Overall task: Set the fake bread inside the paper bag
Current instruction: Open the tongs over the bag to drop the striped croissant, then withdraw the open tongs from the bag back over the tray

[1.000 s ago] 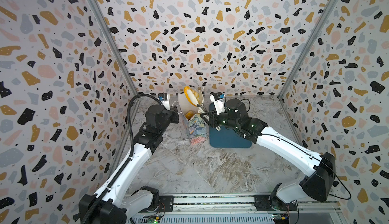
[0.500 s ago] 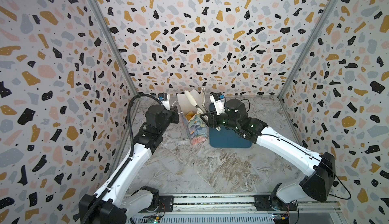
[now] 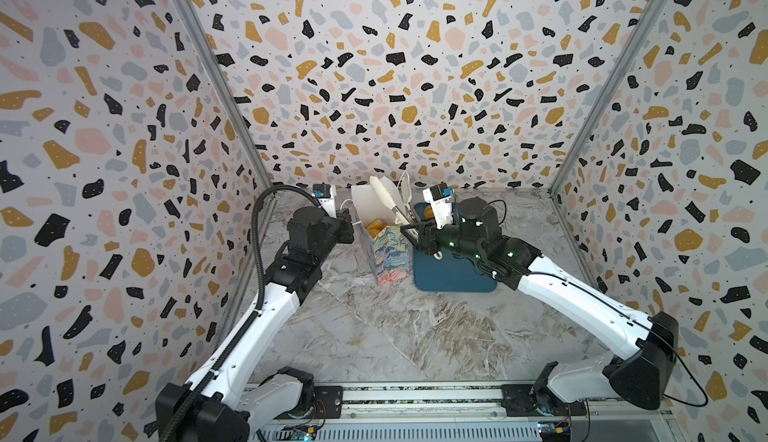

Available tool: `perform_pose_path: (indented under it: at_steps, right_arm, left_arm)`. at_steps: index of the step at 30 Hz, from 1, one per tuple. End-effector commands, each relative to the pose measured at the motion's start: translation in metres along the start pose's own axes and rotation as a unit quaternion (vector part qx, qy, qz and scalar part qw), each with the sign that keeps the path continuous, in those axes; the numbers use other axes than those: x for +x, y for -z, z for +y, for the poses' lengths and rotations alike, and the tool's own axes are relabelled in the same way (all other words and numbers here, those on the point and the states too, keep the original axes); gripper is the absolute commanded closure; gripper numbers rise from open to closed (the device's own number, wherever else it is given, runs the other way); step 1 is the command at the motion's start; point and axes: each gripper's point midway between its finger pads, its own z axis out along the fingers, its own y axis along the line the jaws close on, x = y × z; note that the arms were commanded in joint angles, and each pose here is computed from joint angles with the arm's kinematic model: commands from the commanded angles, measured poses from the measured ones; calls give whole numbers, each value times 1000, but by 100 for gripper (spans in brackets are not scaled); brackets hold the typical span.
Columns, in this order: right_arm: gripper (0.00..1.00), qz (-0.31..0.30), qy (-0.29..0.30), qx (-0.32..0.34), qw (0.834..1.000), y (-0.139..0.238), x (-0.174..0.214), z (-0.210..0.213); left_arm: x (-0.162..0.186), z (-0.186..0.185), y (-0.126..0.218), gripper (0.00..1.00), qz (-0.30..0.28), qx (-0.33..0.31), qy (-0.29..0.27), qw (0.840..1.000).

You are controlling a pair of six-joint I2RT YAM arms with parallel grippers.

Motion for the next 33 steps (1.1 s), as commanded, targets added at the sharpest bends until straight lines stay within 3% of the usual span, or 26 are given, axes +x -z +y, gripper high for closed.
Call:
perform_pose_path:
  at_steps: [1, 14, 33]
  right_arm:
    - [46, -53, 24, 0, 998, 27, -29, 7]
    - [46, -65, 12, 53, 996, 64, -18, -27]
    - [45, -42, -8, 140, 989, 88, 20, -83]
  left_arm:
    - [-1, 0, 2, 100, -6, -2, -5, 1000]
    - [-3, 0, 3, 100, -8, -2, -5, 1000]
    - [-2, 0, 3, 100, -7, -2, -6, 1000]
